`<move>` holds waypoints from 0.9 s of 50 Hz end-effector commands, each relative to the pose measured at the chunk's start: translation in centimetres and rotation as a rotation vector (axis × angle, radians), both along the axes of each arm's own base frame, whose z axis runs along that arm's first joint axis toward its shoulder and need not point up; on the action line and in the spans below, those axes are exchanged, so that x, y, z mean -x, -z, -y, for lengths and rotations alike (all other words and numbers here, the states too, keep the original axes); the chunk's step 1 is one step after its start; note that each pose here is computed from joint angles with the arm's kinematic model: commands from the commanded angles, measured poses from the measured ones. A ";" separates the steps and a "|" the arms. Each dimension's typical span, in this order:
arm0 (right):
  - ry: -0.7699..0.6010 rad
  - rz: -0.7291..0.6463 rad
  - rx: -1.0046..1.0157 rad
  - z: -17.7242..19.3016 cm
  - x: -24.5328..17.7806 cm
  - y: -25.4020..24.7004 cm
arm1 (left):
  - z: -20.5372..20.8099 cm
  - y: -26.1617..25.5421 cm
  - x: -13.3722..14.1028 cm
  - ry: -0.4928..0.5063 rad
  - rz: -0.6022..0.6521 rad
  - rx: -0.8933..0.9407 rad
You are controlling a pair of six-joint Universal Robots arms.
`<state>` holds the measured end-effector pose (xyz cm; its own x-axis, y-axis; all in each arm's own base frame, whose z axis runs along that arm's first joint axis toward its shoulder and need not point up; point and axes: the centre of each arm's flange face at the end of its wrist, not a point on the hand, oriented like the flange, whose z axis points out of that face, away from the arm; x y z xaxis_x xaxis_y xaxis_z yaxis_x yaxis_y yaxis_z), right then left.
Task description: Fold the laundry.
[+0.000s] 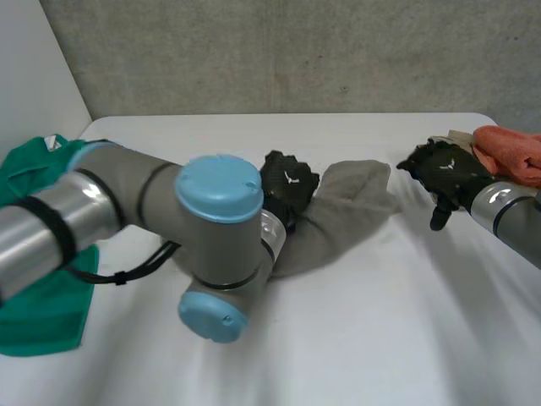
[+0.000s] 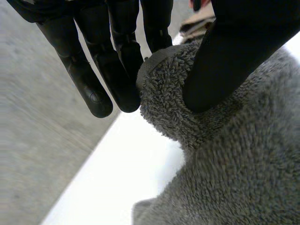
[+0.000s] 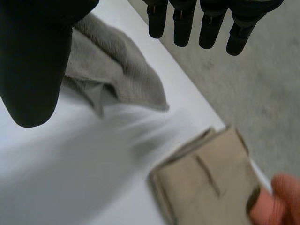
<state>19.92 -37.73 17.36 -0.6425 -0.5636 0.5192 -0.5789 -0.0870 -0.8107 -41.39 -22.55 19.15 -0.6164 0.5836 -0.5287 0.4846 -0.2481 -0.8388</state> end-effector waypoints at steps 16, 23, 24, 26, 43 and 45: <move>-0.296 -0.004 0.047 1.0 -9.0 4.4 | -3.6 -8.8 -6.9 0.022 0.011 0.155; -0.083 0.165 0.288 4.9 -9.8 -0.2 | 0.0 -9.2 -6.9 -0.014 -0.024 0.226; -0.068 0.199 0.334 5.2 -9.9 -1.5 | 1.0 -9.7 -6.8 -0.029 -0.044 0.264; -0.043 0.306 0.487 5.4 -10.5 -5.8 | 4.2 -12.3 -6.5 -0.088 -0.120 0.407; -0.052 0.510 0.868 0.9 -10.6 -19.5 | 5.9 -21.7 -9.4 -0.246 -0.373 0.583; -0.062 0.464 0.778 0.3 -10.5 -17.4 | 4.6 -19.2 -10.2 -0.257 -0.323 0.500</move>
